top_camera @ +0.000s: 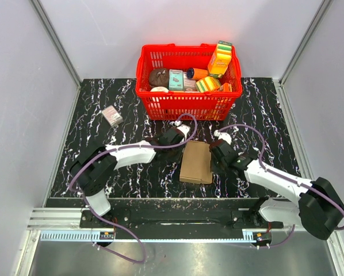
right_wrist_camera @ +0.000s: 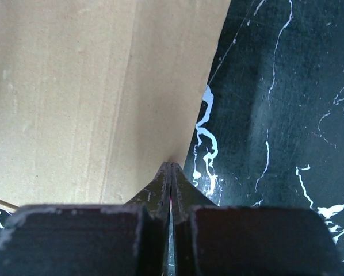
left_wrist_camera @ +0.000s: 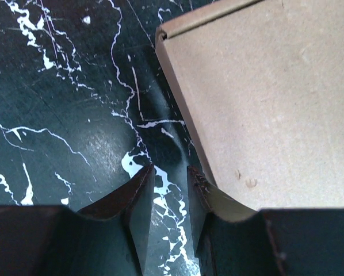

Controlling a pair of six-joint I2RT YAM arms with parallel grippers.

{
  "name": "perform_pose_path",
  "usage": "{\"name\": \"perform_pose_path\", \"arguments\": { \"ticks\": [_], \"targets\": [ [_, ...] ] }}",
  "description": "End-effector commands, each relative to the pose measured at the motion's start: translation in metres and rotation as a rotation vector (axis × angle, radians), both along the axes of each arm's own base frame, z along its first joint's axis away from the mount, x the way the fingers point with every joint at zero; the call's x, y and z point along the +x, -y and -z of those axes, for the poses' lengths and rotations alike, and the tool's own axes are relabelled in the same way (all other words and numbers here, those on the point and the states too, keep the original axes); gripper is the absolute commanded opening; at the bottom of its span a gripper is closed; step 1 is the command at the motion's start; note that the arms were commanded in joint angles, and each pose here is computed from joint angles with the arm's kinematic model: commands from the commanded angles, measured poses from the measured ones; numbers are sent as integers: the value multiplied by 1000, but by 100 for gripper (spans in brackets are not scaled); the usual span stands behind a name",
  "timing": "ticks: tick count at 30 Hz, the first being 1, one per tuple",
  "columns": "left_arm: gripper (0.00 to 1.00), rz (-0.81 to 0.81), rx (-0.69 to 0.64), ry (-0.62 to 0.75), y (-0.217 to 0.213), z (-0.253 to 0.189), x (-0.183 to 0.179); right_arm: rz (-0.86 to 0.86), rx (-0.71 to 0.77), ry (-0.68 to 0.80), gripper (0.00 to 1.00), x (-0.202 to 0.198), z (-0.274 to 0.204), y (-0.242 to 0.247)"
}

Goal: Fold the paper box

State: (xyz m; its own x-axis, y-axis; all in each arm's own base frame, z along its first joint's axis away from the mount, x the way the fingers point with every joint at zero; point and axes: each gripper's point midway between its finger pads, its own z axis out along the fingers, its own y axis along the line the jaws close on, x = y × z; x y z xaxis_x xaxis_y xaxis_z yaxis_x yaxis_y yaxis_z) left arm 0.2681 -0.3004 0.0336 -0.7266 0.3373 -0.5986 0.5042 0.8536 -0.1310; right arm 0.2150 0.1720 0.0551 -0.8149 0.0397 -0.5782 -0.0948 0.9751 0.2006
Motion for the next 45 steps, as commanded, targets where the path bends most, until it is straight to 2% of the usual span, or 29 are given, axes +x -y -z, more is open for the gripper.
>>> {"name": "perform_pose_path", "arguments": {
  "ticks": [1,11,38,45],
  "targets": [
    [34,22,-56,45,18,-16,16,-4,-6,69,2,21,-16,-10],
    [33,53,-95,9,27,-9,7,-22,-10,37,1,22,-3,-17],
    [31,97,-159,-40,55,-2,-17,-67,179,43,2,22,-12,-52],
    [31,88,-140,-43,51,3,-22,-41,112,28,2,21,-6,-39]
  ]
}}
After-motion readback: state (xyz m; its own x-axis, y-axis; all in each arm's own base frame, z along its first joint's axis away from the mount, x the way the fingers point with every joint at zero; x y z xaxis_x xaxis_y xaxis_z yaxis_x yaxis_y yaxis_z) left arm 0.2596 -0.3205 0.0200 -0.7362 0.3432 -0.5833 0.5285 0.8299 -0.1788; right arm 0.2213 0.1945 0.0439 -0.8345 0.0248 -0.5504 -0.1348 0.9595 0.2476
